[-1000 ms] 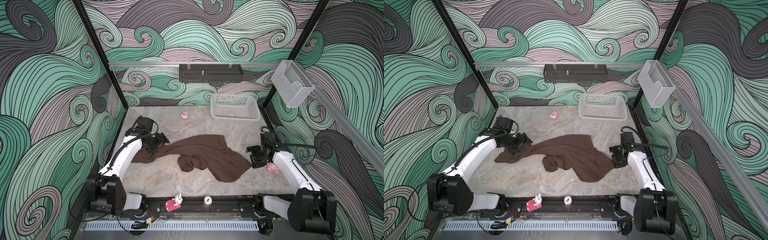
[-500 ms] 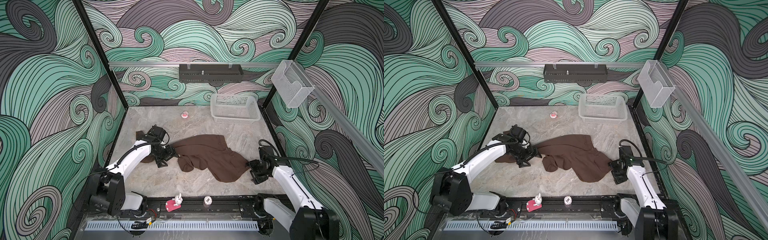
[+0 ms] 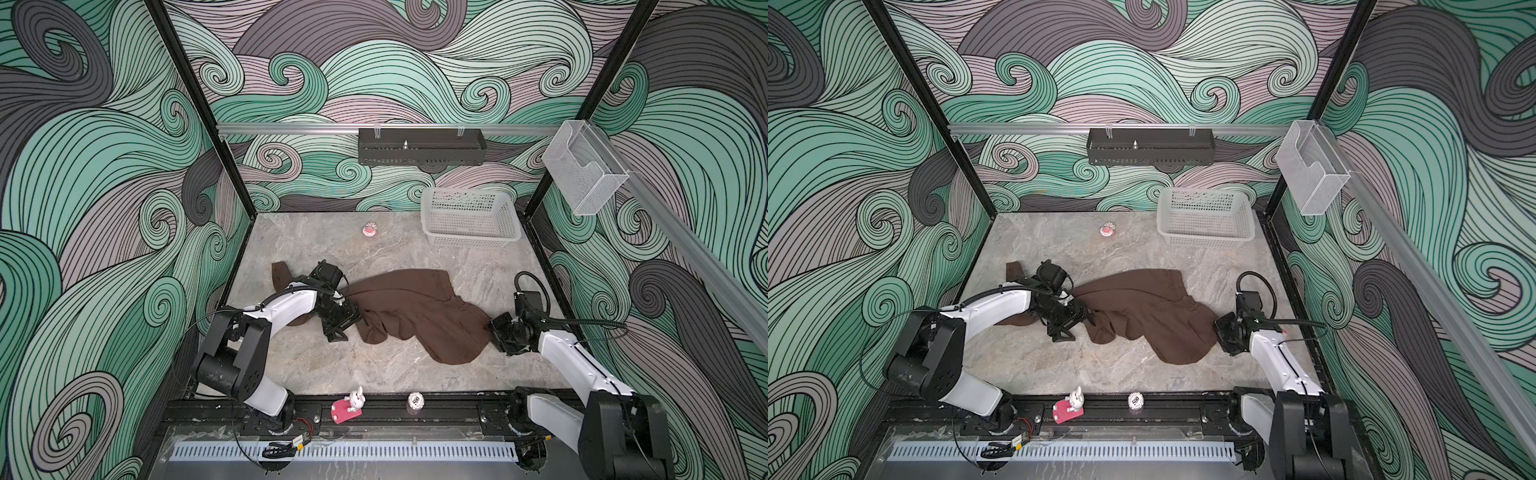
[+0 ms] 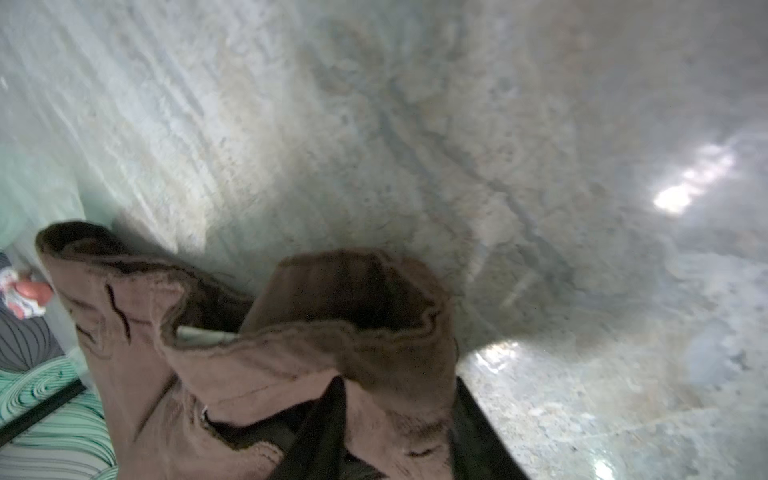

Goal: Fold and stack the trousers

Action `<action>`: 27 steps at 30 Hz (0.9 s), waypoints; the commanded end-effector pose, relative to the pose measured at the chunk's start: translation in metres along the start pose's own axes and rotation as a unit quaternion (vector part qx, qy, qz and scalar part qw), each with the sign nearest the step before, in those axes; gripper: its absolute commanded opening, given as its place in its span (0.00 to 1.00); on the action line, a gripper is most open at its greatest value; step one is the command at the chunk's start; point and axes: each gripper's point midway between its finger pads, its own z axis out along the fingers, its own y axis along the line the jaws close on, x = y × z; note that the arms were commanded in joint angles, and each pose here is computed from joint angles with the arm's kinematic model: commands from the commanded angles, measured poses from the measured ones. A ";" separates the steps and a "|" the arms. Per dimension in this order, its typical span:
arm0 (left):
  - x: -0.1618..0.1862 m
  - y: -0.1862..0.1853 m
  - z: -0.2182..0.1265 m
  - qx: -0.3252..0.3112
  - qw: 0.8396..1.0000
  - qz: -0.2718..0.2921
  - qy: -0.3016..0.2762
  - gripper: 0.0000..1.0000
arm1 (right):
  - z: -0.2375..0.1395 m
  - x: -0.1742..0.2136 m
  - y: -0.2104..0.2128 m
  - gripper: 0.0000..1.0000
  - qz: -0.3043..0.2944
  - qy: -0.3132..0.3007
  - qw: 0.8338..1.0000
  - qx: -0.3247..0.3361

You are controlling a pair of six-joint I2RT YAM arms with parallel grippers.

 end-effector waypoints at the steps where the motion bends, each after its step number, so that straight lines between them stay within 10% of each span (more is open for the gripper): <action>1: -0.001 0.000 0.011 0.007 1.000 0.008 0.013 0.74 | -0.003 -0.005 0.021 0.17 -0.023 -0.008 0.999 -0.037; 6: -0.010 -0.001 0.022 0.008 1.000 0.005 0.016 0.53 | -0.010 -0.007 0.026 0.01 -0.020 -0.012 0.999 -0.042; 18: -0.032 -0.025 0.028 0.020 1.000 0.011 0.004 0.03 | -0.029 -0.015 0.046 0.00 0.003 -0.030 0.997 -0.070; 27: -0.050 -0.021 -0.103 -0.018 0.983 -0.024 -0.182 0.00 | -0.053 -0.038 0.058 0.00 0.094 -0.082 0.989 -0.081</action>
